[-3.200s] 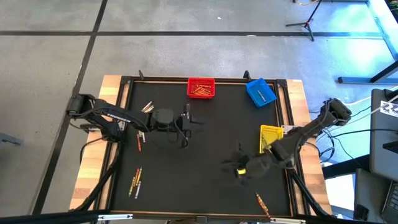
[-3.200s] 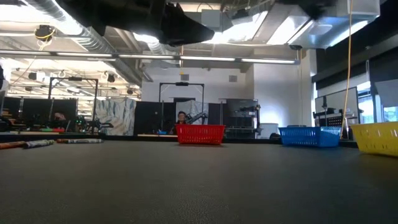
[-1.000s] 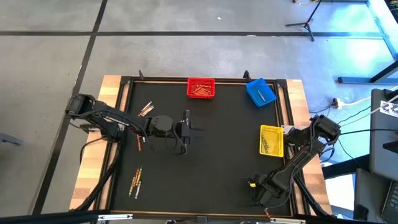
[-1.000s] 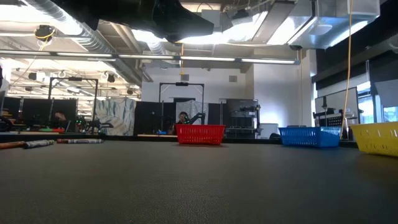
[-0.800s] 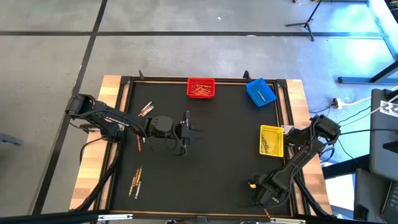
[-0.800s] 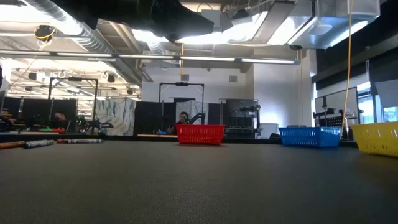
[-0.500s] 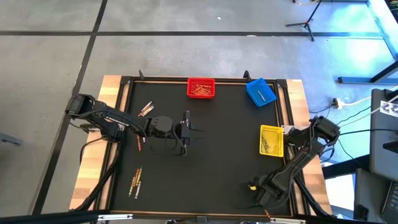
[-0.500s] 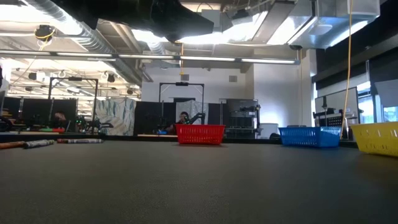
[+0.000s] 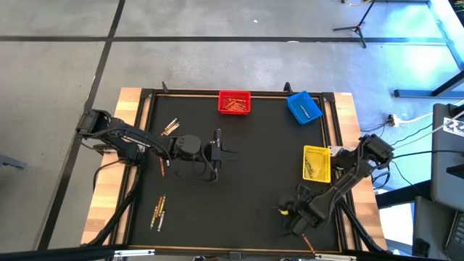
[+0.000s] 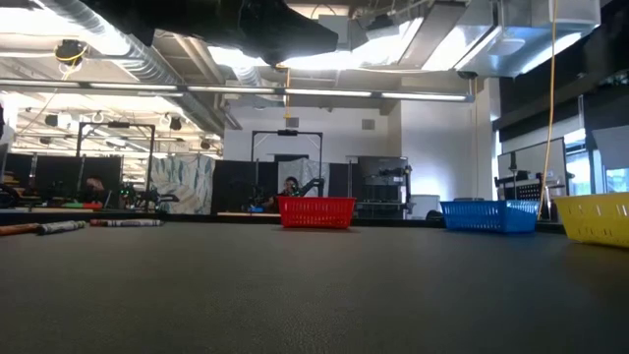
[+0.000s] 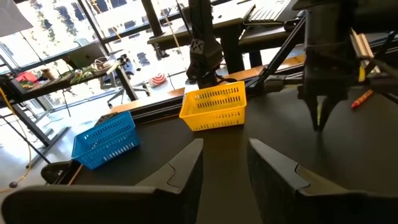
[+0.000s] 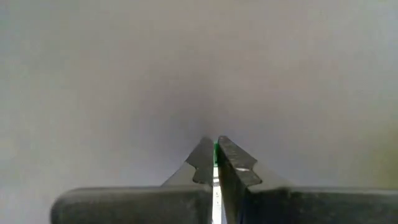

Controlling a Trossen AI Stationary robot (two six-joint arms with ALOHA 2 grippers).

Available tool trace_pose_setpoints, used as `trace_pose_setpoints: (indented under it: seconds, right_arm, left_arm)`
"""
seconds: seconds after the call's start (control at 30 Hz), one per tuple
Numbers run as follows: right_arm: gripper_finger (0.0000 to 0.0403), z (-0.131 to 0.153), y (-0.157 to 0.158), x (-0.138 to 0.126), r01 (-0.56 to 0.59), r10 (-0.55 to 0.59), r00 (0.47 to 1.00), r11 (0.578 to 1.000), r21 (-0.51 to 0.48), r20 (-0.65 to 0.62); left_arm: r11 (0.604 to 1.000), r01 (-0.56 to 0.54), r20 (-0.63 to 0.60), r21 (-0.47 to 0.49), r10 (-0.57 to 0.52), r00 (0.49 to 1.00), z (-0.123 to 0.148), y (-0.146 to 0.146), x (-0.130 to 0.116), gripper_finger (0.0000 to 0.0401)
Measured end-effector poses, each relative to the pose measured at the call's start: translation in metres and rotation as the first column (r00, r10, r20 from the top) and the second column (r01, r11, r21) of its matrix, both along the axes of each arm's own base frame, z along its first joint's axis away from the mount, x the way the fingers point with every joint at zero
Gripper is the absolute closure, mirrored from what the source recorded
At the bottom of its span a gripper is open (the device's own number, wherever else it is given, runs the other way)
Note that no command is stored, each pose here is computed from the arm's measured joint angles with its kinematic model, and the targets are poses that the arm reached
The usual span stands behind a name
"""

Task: Sort crayons
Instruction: Put the green crayon into the yellow bin

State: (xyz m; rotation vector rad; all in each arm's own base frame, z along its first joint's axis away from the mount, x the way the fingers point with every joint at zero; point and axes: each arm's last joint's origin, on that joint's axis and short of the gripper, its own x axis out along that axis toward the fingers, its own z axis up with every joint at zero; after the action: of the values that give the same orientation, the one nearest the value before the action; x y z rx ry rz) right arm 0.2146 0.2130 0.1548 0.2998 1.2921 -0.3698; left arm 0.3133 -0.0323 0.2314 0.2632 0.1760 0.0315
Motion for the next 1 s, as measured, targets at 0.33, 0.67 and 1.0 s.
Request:
trace_pose_setpoints:
  seconds: [0.33,0.67,1.0]
  right_arm:
    - [0.029,-0.003,-0.016,0.013,0.033,-0.033,0.999,0.999,0.018,-0.024]
    - [0.0255,0.013,0.006,-0.01,0.032,-0.031,0.996,0.999,0.016,-0.087]
    - [0.0271,-0.004,0.009,-0.026,0.061,-0.06,0.994,0.998,0.005,-0.093]
  left_arm:
    - [1.0,0.0,-0.003,0.0,0.0,1.0,0.0,0.0,0.0,0.0286]
    - [1.0,0.0,-0.004,0.0,0.0,1.0,0.0,0.0,0.0,0.0286]
    - [1.0,0.0,-0.003,0.0,0.0,1.0,0.0,0.0,0.0,0.0286]
